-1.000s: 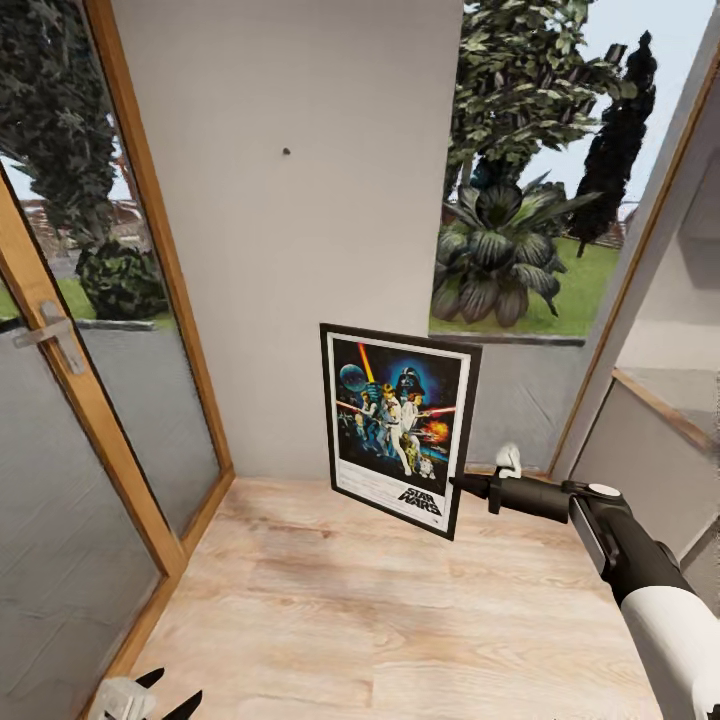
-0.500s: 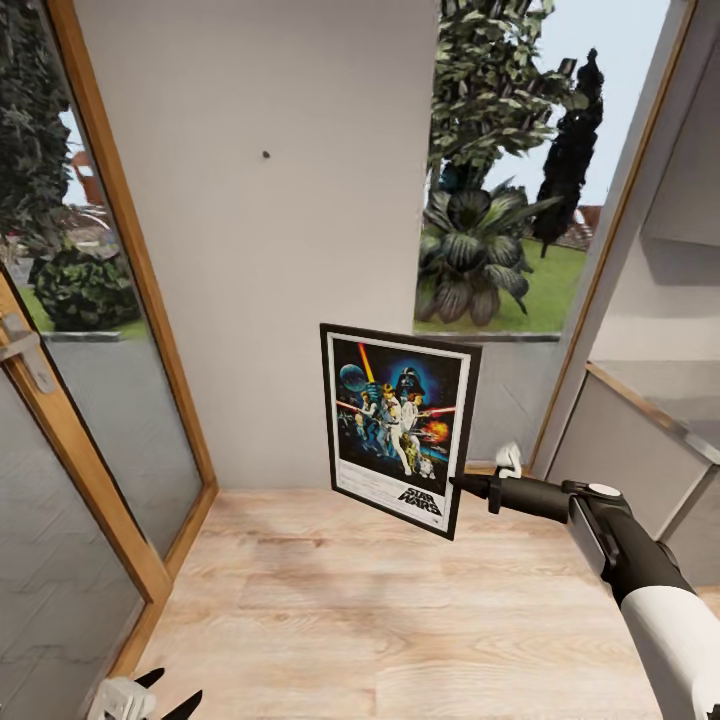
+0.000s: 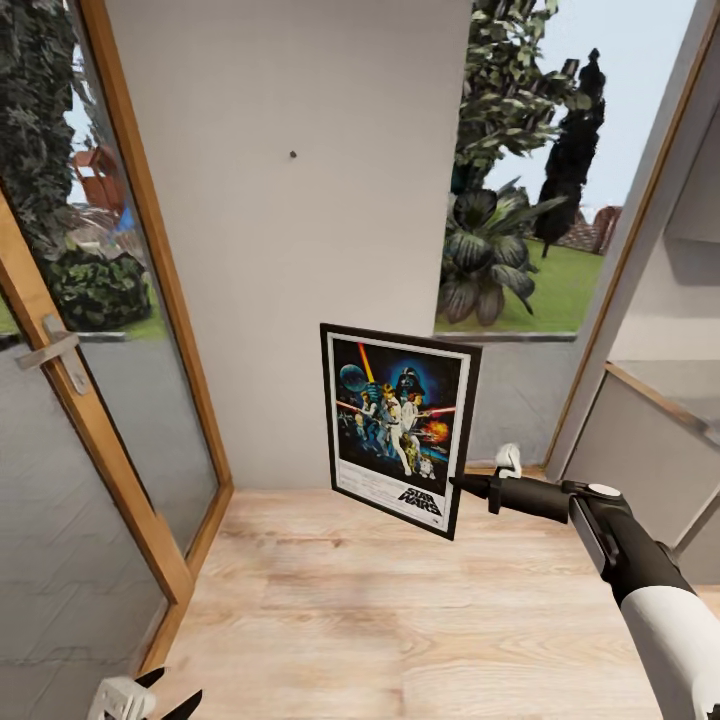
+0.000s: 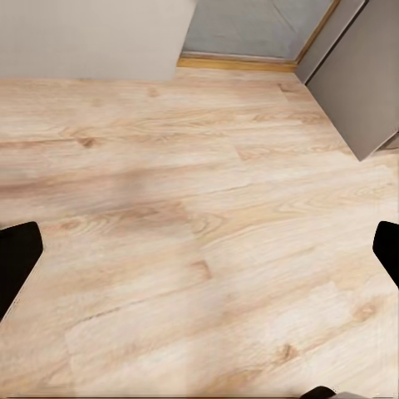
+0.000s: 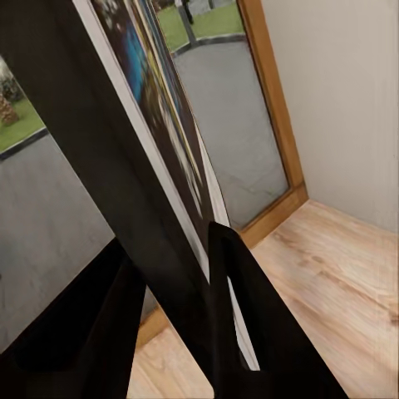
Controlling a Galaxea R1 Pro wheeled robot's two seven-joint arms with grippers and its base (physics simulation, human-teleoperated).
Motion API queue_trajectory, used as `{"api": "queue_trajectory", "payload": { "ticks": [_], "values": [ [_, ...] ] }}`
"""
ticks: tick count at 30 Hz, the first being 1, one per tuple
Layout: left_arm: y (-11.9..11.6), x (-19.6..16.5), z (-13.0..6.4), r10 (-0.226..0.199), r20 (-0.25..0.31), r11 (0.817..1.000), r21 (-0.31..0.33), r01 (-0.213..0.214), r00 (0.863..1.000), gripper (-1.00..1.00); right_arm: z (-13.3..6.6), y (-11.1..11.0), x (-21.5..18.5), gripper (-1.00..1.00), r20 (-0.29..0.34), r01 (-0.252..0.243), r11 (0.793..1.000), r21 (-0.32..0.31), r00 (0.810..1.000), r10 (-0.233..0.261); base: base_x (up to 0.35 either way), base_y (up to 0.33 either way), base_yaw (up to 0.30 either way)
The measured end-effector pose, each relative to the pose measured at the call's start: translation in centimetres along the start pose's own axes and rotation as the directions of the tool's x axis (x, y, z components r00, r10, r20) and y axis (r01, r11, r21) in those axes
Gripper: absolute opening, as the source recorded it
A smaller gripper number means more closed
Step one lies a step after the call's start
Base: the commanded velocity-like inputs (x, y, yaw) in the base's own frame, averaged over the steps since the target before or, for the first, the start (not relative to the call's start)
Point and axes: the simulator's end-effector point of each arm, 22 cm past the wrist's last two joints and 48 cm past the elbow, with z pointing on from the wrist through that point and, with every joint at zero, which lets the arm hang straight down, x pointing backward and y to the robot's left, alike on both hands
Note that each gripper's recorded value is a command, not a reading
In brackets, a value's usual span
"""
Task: Pick up the poster from the kitchen countertop and hang it on one of the wall nails in the kitchen.
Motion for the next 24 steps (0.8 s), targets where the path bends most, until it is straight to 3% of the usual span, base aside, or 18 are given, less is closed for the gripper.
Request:
{"api": "queue_trajectory", "payload": {
  "ticks": [10,18,22,23,24],
  "values": [
    [0.0,0.1,0.0,-0.002,-0.001,1.0,0.0,0.002,1.0,1.0,0.0,0.0,0.0,-1.0,0.0,0.0,1.0,0.0,1.0,0.0,0.0,0.288,0.0],
    [0.0,0.2,0.0,-0.002,-0.001,1.0,0.002,0.002,1.0,1.0,-0.1,0.0,-0.1,-1.0,0.0,0.0,1.0,0.0,1.0,0.0,0.0,0.046,0.0],
    [-0.4,1.5,-0.1,-0.024,-0.017,0.999,0.027,0.025,1.0,1.0,-0.1,0.0,-0.3,-1.0,0.004,0.007,1.0,0.001,1.0,-0.007,0.0,0.002,0.0],
    [-1.3,4.6,-0.2,-0.048,-0.036,0.996,0.074,0.051,0.998,1.0,-0.1,0.1,-0.7,-1.0,0.007,0.019,1.0,0.003,1.0,-0.019,0.0,0.0,0.0],
    [-1.5,5.2,-0.2,-0.057,-0.04,0.995,0.079,0.06,0.998,1.0,0.0,0.1,-0.7,-1.0,0.007,0.019,1.0,0.004,1.0,-0.019,0.0,0.0,0.0]
  ]
}}
